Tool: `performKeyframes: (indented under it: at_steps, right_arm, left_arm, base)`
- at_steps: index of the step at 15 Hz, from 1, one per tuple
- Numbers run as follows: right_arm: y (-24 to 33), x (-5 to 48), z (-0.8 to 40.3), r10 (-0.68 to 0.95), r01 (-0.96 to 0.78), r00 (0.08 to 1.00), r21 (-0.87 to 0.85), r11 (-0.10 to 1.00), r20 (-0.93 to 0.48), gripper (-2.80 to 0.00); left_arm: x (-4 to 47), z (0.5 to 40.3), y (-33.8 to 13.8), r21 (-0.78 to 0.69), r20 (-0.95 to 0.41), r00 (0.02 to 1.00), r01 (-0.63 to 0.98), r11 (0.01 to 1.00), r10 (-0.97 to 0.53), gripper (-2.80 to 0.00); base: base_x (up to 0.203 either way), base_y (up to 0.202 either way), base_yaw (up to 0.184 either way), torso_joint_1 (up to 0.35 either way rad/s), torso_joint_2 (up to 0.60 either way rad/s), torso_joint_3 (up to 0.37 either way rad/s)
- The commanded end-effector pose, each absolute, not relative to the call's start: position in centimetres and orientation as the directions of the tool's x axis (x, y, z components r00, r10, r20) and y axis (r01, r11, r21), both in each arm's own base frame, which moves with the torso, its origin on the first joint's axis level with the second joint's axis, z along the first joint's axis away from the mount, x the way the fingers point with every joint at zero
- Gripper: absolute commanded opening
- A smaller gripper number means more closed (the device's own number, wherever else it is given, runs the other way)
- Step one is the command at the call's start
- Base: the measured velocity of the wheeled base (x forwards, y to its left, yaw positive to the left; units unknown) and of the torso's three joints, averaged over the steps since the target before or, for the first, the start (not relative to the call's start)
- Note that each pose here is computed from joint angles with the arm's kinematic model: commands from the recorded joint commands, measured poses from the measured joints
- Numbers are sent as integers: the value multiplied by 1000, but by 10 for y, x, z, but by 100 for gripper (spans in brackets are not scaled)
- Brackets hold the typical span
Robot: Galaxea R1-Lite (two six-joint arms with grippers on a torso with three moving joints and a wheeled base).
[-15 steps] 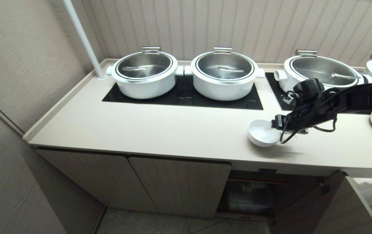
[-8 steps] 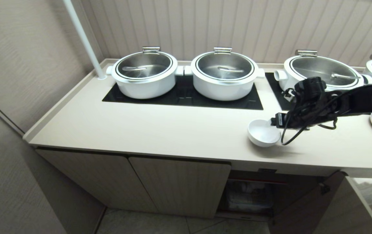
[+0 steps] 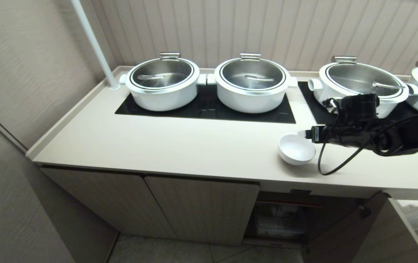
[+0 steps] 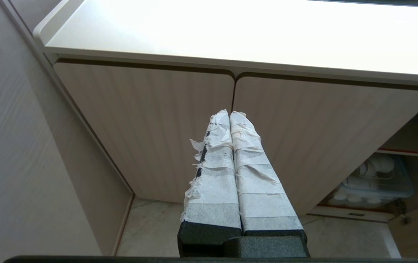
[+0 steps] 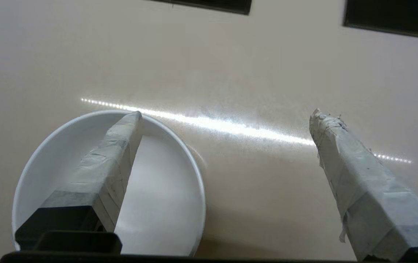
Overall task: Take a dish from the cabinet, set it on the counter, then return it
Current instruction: Place it on the table, then pick up the bowl from the table
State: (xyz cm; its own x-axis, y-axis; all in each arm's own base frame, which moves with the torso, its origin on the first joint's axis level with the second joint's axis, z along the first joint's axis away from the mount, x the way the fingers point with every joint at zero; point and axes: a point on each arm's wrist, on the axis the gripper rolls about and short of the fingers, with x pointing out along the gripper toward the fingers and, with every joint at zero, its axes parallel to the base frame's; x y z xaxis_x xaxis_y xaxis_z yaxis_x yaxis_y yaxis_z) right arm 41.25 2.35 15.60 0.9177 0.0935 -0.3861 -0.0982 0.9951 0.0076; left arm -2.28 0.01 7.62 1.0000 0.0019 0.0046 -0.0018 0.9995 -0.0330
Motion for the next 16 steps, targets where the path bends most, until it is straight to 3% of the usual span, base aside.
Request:
performKeyframes:
  at_steps: [1, 6, 7, 11, 16]
  right_arm:
    - [24, 400, 169, 102, -107, 958, -3, 994, -268, 0]
    - [25, 365, 171, 109, -112, 988, -27, 993, -107, 0]
    - [25, 358, 172, 110, -112, 991, -31, 993, -79, -280]
    - [22, 325, 192, 109, -106, 992, -38, 994, 66, -280]
    - [19, 277, 203, 104, -100, 987, -36, 994, 121, -280]
  left_arm:
    - [-23, 76, 0, -34, 6, 1000, -3, 999, 3, -280]
    - [-23, 76, 0, -34, 6, 1000, -3, 999, 3, -280]
    - [-23, 76, 0, -34, 5, 1000, -3, 999, 3, -280]
    - [-23, 76, 0, -34, 6, 1000, -4, 999, 5, -280]
    - [-23, 76, 0, -34, 6, 1000, -3, 999, 3, -280]
  base:
    - [0, 0, 0, 0, 0, 0]
    - [0, 0, 0, 0, 0, 0]
    - [0, 0, 0, 0, 0, 0]
    - [0, 0, 0, 0, 0, 0]
    - [0, 0, 0, 0, 0, 0]
